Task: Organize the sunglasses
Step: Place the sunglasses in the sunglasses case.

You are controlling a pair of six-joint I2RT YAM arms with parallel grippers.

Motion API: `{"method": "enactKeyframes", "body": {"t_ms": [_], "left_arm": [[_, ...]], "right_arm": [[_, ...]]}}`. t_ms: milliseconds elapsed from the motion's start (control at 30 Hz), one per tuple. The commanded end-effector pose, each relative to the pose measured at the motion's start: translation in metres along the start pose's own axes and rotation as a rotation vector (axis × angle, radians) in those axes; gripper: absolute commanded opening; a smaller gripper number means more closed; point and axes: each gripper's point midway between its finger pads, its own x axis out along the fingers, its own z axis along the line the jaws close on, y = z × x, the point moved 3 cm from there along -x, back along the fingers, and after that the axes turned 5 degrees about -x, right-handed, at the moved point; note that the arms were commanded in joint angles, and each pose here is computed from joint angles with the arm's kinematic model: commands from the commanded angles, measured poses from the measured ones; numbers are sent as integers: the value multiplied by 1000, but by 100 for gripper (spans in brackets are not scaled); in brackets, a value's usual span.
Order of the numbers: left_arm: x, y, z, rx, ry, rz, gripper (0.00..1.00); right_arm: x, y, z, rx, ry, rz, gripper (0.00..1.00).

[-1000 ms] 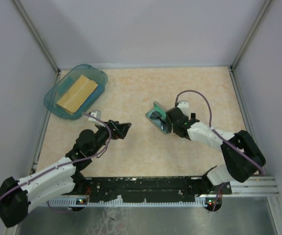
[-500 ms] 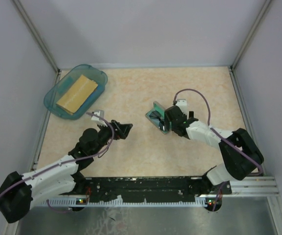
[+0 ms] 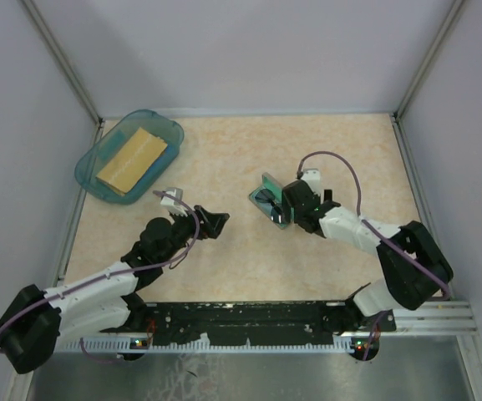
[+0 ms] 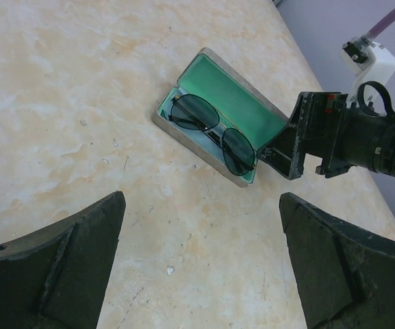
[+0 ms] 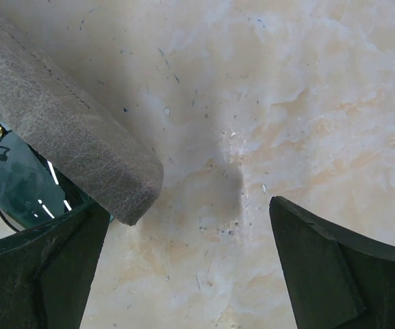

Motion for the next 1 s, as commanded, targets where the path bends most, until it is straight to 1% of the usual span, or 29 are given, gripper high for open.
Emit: {"method": "enactKeyframes", "body": {"t_ms": [0,167,733,967], "left_arm": [[5,-12,-13,1,47,-30,100],[7,-10,-16,-1,57,-16,100],[6,-10,-17,2,60,-12,100],[4,-12,-17,3,64,-17,100]], "right_arm": [[-21,-34,-11,63,16,-112,99],[-32,-35,-12,56,-35,-132,99],[-22,-5,17,8,-89,-44,99],[-16,6,19,2,-85,-14,99]]}}
